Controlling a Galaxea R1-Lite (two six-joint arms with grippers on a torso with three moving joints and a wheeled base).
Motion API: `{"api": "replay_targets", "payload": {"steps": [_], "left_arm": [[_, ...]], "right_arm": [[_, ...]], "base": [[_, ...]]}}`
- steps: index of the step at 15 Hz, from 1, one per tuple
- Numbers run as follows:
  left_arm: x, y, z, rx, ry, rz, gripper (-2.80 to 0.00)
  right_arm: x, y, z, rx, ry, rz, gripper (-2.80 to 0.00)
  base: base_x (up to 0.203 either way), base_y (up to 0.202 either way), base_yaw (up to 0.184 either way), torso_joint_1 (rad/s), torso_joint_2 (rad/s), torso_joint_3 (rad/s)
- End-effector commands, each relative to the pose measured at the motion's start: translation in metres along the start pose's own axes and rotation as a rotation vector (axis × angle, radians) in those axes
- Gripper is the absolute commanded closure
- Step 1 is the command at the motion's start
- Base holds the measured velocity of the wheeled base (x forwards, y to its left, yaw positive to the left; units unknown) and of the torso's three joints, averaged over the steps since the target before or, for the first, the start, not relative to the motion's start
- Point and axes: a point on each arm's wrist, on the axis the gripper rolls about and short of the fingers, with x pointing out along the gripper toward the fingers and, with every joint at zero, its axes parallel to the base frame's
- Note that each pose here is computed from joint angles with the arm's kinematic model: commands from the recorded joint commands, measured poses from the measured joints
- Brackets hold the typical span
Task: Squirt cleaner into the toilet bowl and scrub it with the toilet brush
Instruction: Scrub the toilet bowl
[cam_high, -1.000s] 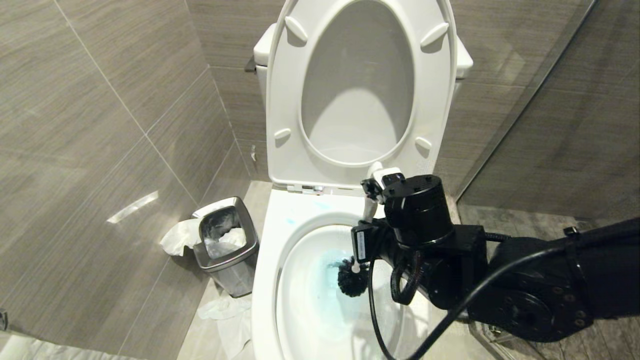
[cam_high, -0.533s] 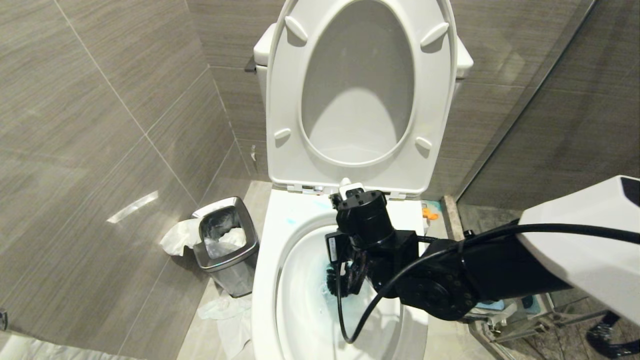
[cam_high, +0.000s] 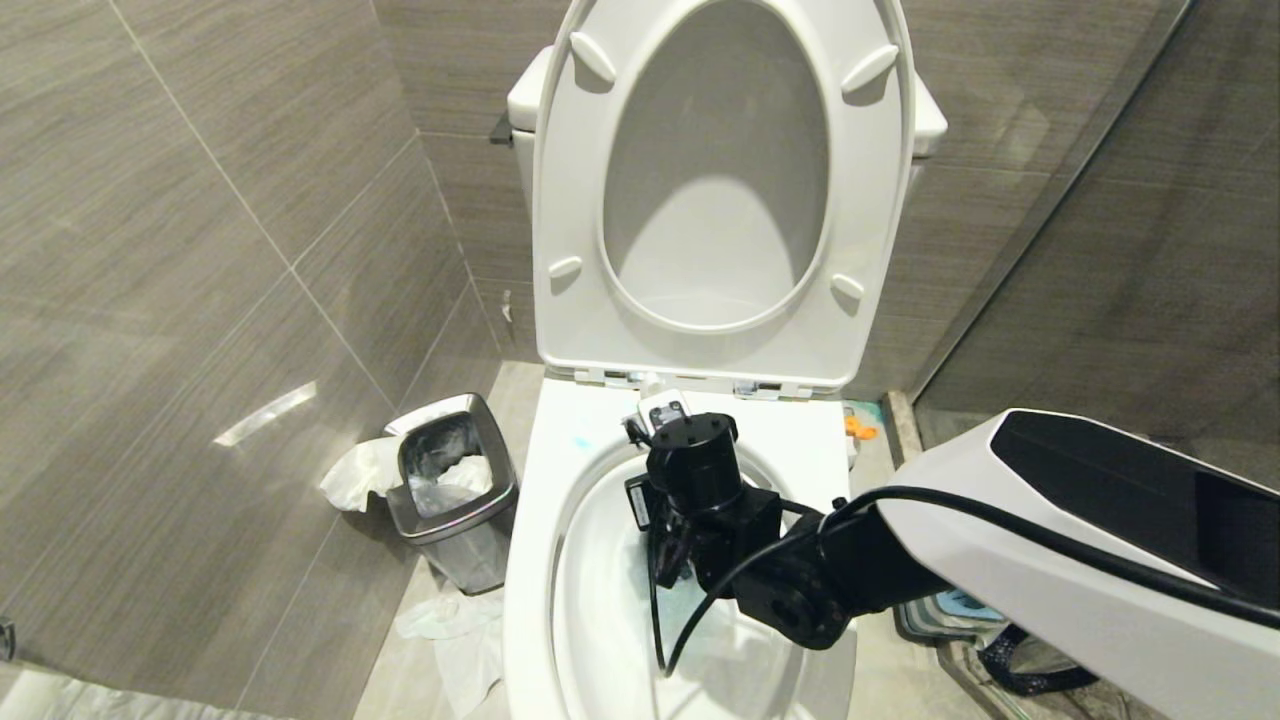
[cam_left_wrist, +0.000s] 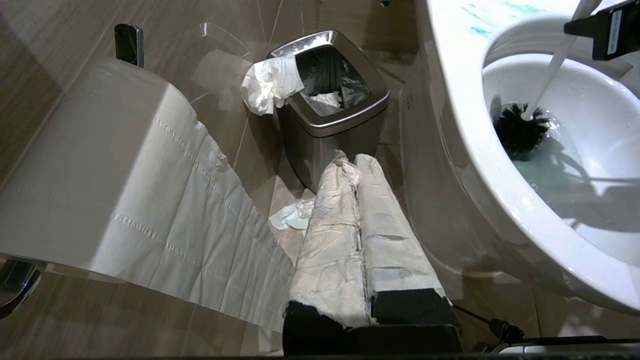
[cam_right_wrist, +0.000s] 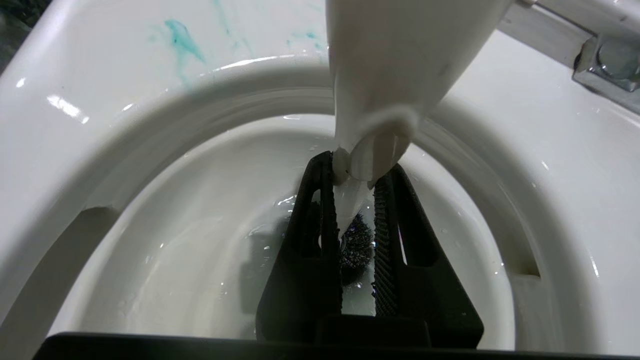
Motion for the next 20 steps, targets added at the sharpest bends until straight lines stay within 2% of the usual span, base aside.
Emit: {"api": "replay_targets", "payload": {"steps": [1, 5, 8, 10, 14, 20], "left_arm": [[0.000, 0.000, -0.001, 0.001, 0.005, 0.000, 0.00], [0.000, 0.000, -0.001, 0.000, 0.005, 0.000, 0.00], [0.000, 0.000, -0.001, 0.000, 0.005, 0.000, 0.00], [0.000, 0.000, -0.001, 0.000, 0.005, 0.000, 0.00], [0.000, 0.000, -0.001, 0.000, 0.005, 0.000, 0.00], [0.000, 0.000, -0.001, 0.000, 0.005, 0.000, 0.00]], "right_arm": [[-0.017, -0.010, 0.033, 0.027, -0.053, -0.002, 0.00], [-0.061, -0.035, 0.097, 0.081, -0.130, 0.002, 0.00], [-0.083, -0.045, 0.121, 0.099, -0.161, 0.011, 0.00], [-0.084, -0.046, 0.120, 0.094, -0.150, 0.014, 0.00], [-0.064, -0.034, 0.099, 0.092, -0.096, 0.014, 0.00], [-0.087, -0.037, 0.109, 0.102, -0.087, 0.038, 0.00]], "base": [[0.000, 0.000, 0.000, 0.000, 0.00, 0.000], [0.000, 0.000, 0.000, 0.000, 0.00, 0.000], [0.000, 0.000, 0.000, 0.000, 0.00, 0.000], [0.000, 0.000, 0.000, 0.000, 0.00, 0.000], [0.000, 0.000, 0.000, 0.000, 0.00, 0.000], [0.000, 0.000, 0.000, 0.000, 0.00, 0.000]]}}
